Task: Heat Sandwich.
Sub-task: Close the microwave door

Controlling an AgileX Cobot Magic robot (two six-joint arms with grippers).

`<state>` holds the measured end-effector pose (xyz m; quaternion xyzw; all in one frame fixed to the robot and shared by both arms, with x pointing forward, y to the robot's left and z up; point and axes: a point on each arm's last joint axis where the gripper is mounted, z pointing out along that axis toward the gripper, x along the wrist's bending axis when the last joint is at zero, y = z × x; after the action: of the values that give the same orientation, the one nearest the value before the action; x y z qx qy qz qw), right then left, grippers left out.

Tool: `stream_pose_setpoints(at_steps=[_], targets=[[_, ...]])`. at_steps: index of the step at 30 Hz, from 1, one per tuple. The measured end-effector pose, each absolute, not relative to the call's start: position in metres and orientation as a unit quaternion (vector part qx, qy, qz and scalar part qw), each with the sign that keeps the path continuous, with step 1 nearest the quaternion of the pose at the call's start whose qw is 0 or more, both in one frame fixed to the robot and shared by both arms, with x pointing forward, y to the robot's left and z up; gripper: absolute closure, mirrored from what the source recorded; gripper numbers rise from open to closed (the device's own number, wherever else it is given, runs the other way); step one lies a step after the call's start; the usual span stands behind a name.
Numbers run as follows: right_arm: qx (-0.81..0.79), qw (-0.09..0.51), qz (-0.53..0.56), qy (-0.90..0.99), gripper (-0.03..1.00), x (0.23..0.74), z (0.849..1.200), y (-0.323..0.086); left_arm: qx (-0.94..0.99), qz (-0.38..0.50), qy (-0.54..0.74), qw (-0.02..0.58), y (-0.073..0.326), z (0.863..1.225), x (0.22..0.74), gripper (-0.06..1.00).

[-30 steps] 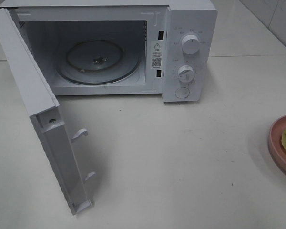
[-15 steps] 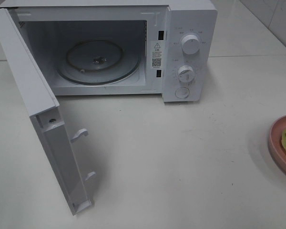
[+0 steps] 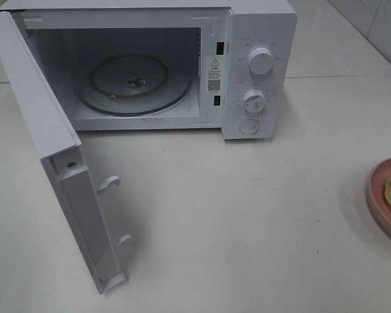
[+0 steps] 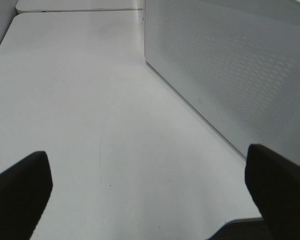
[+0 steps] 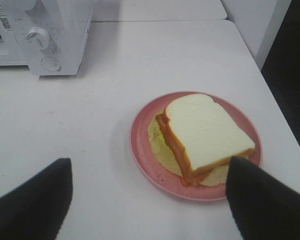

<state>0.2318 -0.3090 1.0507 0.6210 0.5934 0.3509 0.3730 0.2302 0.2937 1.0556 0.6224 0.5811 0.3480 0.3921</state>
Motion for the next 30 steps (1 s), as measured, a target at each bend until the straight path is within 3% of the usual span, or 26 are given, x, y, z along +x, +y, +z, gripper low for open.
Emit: stream_pose_setpoints(at_steps=[30], targets=[[0.621, 0.373, 0.351, 0.594, 0.20, 0.2318, 1.0507, -0.3090, 0.622, 0.348, 0.581, 0.392, 0.2937, 1.0556, 0.2302, -0.03]])
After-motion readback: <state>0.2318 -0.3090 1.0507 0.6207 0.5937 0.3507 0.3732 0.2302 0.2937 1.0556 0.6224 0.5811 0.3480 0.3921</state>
